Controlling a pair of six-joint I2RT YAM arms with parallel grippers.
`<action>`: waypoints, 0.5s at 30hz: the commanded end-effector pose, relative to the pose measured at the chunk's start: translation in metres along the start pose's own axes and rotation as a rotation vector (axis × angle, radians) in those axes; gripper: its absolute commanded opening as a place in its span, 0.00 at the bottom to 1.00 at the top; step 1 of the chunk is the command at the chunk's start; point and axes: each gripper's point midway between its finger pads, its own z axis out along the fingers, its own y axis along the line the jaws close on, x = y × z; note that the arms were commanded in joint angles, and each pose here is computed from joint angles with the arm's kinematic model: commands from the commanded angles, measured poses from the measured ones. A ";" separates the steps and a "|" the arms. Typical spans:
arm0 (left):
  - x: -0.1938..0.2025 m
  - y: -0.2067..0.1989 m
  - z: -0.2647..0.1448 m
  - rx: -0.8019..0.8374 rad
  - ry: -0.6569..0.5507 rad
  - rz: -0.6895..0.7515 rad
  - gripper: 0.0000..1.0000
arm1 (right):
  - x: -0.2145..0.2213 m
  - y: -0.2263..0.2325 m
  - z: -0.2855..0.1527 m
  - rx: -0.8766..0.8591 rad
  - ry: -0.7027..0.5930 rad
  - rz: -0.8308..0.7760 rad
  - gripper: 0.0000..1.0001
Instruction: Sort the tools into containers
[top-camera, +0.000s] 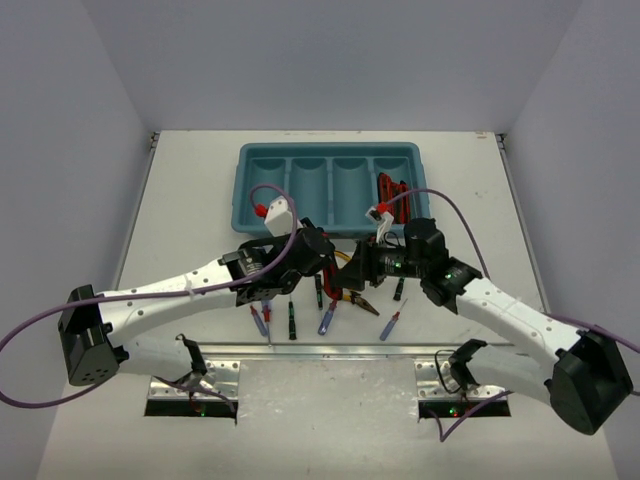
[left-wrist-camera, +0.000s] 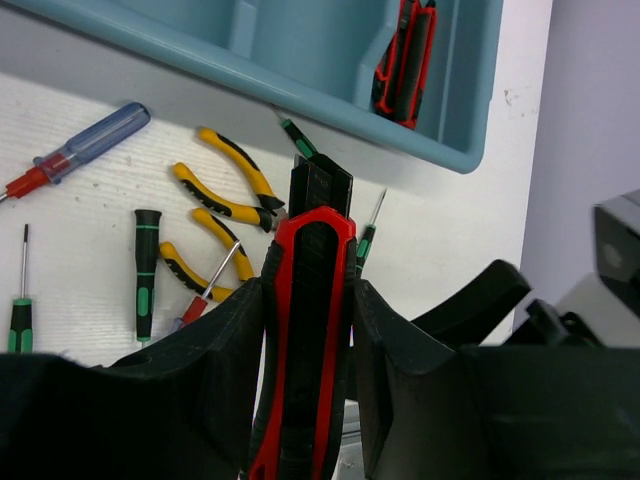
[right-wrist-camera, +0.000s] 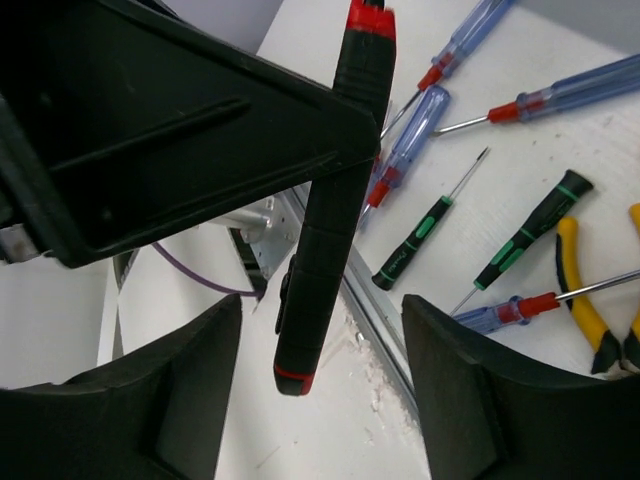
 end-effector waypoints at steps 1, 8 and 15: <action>-0.019 -0.038 -0.013 0.113 -0.039 -0.069 0.00 | -0.021 0.024 0.018 -0.064 -0.053 -0.041 0.54; -0.027 -0.040 -0.015 0.131 -0.075 -0.030 0.48 | -0.024 0.022 0.025 -0.053 -0.061 -0.013 0.00; -0.079 0.016 -0.029 -0.076 -0.220 0.088 1.00 | -0.066 -0.079 -0.020 0.515 -0.102 -0.007 0.00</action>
